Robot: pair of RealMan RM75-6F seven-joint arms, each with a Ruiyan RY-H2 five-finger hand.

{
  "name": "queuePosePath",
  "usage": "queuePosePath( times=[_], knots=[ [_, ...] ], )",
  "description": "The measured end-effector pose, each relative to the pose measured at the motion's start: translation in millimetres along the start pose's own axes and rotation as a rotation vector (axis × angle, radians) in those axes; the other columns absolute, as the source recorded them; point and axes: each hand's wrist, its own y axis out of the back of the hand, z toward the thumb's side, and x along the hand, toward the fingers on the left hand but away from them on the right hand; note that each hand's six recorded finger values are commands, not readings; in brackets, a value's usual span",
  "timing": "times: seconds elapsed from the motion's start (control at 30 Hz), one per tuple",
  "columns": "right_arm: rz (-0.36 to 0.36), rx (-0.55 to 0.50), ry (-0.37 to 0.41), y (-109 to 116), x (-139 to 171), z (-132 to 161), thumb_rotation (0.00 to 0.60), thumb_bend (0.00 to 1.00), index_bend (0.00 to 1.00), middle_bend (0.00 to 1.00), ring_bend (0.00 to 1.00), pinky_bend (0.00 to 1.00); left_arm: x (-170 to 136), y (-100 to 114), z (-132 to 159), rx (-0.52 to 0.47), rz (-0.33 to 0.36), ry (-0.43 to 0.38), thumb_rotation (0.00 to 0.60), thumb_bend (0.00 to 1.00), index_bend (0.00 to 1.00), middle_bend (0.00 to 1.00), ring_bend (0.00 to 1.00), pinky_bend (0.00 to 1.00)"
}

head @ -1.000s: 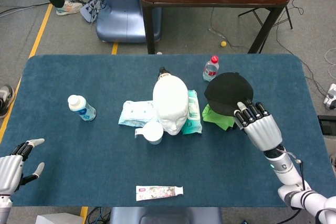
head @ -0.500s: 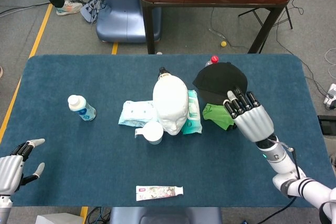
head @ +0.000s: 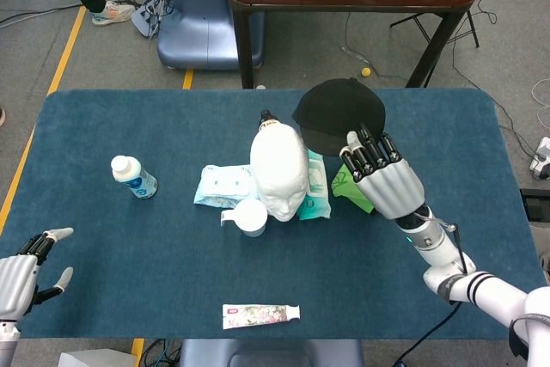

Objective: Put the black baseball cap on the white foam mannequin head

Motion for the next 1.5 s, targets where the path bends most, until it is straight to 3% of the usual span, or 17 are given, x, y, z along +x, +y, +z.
queuePosePath(
  times=[0.7,1.07,1.5],
  knots=[
    [-0.082,0.009,0.122,9,-51,72,0.6,0.45,0.84,0.48,0.34,0.57,-2,4,1,-0.019,0.006,-0.007,0.6,0.31,0.23,0.25,0.24,0.42],
    [-0.114,-0.014,0.196,26,-38,103,0.6,0.45,0.84,0.48,0.34,0.57,-3,7,0,-0.024,0.012,-0.004,0.6,0.31,0.23,0.25,0.24,0.42],
    [-0.081,0.007,0.258,35,-5,107,0.6,0.45,0.84,0.48,0.34,0.57,-2,6,-1,-0.02,0.009,-0.002,0.6,0.31,0.23,0.25,0.24,0.42]
  ],
)
